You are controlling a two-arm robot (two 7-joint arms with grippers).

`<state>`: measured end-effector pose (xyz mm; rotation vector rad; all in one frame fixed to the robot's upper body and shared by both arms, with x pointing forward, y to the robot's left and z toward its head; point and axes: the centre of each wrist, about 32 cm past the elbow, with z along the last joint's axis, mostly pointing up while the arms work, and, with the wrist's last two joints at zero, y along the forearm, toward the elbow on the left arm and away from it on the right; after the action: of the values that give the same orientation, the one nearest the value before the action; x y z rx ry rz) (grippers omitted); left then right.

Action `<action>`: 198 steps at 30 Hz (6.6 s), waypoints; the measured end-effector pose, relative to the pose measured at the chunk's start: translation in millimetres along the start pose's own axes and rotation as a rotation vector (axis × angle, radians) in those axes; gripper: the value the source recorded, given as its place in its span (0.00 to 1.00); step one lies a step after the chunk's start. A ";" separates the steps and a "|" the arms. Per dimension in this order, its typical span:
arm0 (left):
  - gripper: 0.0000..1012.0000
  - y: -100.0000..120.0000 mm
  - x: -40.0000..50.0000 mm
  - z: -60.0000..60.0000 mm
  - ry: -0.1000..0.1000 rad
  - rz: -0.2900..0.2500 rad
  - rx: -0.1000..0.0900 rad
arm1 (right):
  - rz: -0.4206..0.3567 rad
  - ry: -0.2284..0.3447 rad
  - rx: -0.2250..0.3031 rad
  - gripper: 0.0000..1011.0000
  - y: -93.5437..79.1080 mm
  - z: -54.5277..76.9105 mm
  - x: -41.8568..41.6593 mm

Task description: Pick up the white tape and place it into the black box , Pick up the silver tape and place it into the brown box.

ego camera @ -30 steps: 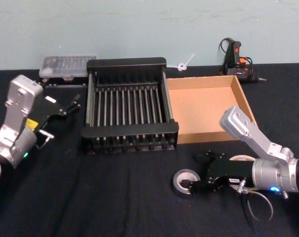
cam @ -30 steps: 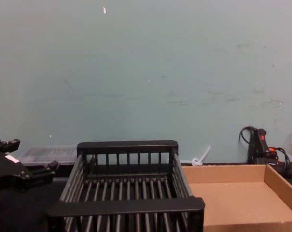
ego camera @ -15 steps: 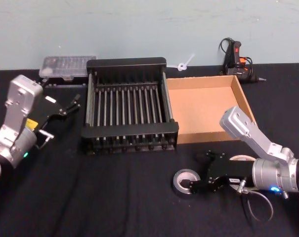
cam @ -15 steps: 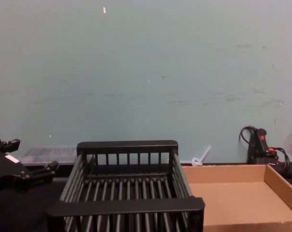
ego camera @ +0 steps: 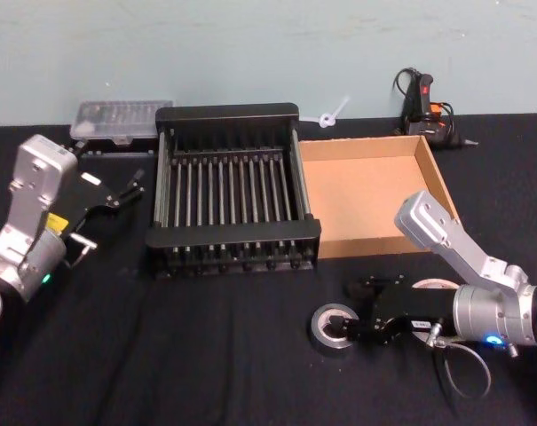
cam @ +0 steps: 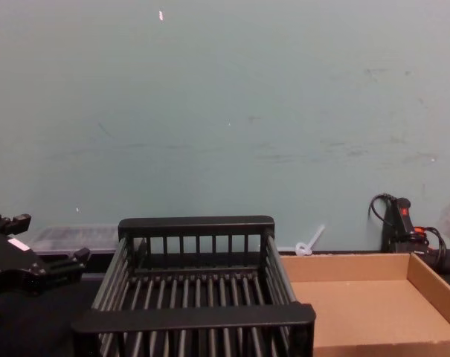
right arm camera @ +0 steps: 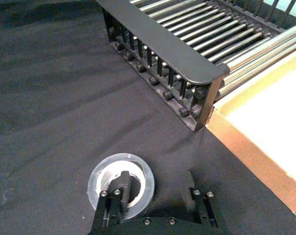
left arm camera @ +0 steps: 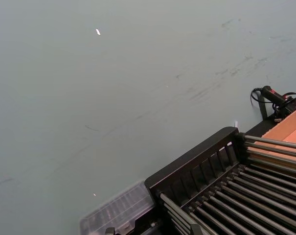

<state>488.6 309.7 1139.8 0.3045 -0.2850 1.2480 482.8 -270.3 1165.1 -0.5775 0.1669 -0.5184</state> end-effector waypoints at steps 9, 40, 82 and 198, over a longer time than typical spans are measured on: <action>0.99 0.0 0.0 0.0 0.000 0.000 0.000 | 0.001 0.000 0.000 0.39 0.0 0.0 0.0; 0.99 0.0 0.0 0.0 0.000 0.000 0.000 | -0.003 0.024 0.023 0.16 -3.5 1.5 1.3; 0.99 0.0 0.0 0.0 0.000 0.000 0.000 | -0.375 0.120 0.148 0.16 -6.7 32.7 73.4; 0.99 0.0 0.0 0.0 0.000 0.000 0.000 | -0.364 0.230 -0.032 0.99 -94.5 4.1 14.3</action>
<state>488.6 309.7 1139.8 0.3045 -0.2851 1.2480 456.6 -343.2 1221.3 -0.5816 0.2916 -0.9378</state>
